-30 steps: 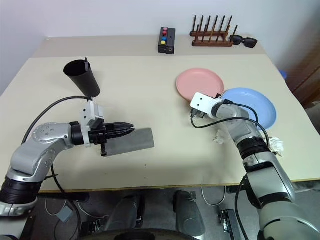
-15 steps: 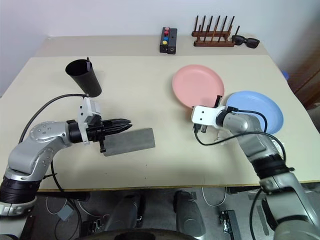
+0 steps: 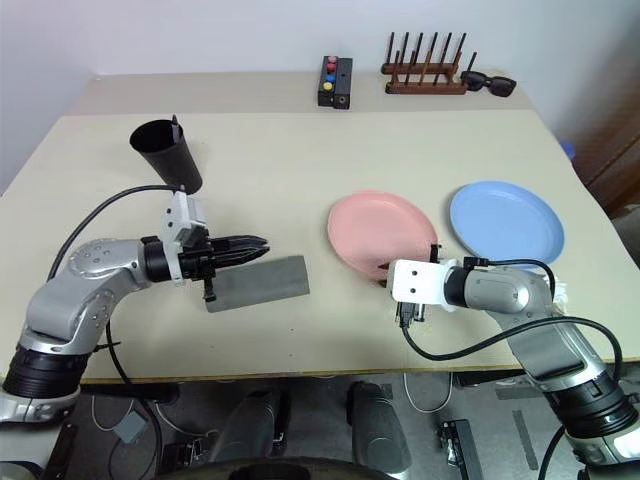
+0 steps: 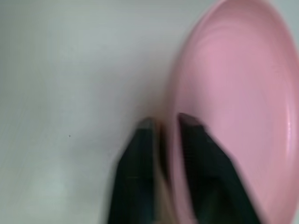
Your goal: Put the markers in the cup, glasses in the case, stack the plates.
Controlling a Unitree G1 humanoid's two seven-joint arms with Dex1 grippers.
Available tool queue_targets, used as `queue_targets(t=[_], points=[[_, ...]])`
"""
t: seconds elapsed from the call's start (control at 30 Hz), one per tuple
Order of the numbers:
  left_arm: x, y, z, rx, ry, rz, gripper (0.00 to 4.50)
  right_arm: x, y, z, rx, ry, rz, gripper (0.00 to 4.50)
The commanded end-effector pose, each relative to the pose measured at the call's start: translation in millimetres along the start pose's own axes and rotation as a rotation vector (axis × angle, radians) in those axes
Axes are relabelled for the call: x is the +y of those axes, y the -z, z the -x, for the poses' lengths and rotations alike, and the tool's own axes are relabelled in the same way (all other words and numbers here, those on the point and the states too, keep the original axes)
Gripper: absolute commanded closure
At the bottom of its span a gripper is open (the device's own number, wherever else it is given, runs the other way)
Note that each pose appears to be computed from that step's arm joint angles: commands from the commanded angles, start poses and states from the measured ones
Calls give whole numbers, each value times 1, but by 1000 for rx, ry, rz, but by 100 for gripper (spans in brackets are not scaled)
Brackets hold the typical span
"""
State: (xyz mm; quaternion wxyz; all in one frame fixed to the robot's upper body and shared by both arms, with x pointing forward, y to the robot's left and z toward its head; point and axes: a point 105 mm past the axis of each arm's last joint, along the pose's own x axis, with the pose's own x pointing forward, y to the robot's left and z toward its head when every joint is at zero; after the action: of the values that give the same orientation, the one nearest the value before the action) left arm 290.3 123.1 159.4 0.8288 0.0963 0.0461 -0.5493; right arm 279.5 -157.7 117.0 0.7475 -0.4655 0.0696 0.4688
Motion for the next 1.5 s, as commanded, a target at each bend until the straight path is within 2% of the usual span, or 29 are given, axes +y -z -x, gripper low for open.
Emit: queue_targets(t=[0.03, 0.1, 0.23, 0.33, 0.4, 0.47, 0.6, 0.8, 0.97, 1.07, 1.2, 1.4, 1.5], points=[[-2, -13, -2, -35, 7, -47, 404, -8, -18, 9, -62, 56, 21, 156], [-3, -14, -2, -39, 8, -47, 404, -8, -21, 12, -73, 64, 16, 156], [-7, -20, -11, -77, 25, -42, 404, -23, -32, 33, -140, 155, -147, 156], [-8, -23, -15, -94, 29, -36, 404, -36, -29, 49, -138, 240, -223, 156], [-9, -25, -17, -104, 36, -35, 404, -48, -13, 63, -80, 329, -271, 156], [-11, -27, -20, -115, 54, -34, 404, -56, 17, 80, 46, 419, -309, 156], [-13, -29, -27, -125, 75, -34, 404, -53, 70, 101, 262, 490, -341, 156], [-18, -29, -34, -136, 99, -37, 404, -30, 122, 98, 422, 483, -373, 156], [-19, -29, -34, -142, 94, -37, 404, -23, 139, 88, 446, 476, -361, 156], [-19, -30, -33, -148, 79, -37, 404, -26, 139, 84, 451, 486, -318, 240], [-20, -29, -31, -153, 67, -32, 404, -32, 135, 82, 431, 501, -295, 441], [-18, -27, -26, -150, 56, -36, 404, -56, 115, 87, 421, 545, -137, 447], [-10, -24, -19, -128, 22, -41, 404, -78, 82, 85, 322, 560, -48, 447]])
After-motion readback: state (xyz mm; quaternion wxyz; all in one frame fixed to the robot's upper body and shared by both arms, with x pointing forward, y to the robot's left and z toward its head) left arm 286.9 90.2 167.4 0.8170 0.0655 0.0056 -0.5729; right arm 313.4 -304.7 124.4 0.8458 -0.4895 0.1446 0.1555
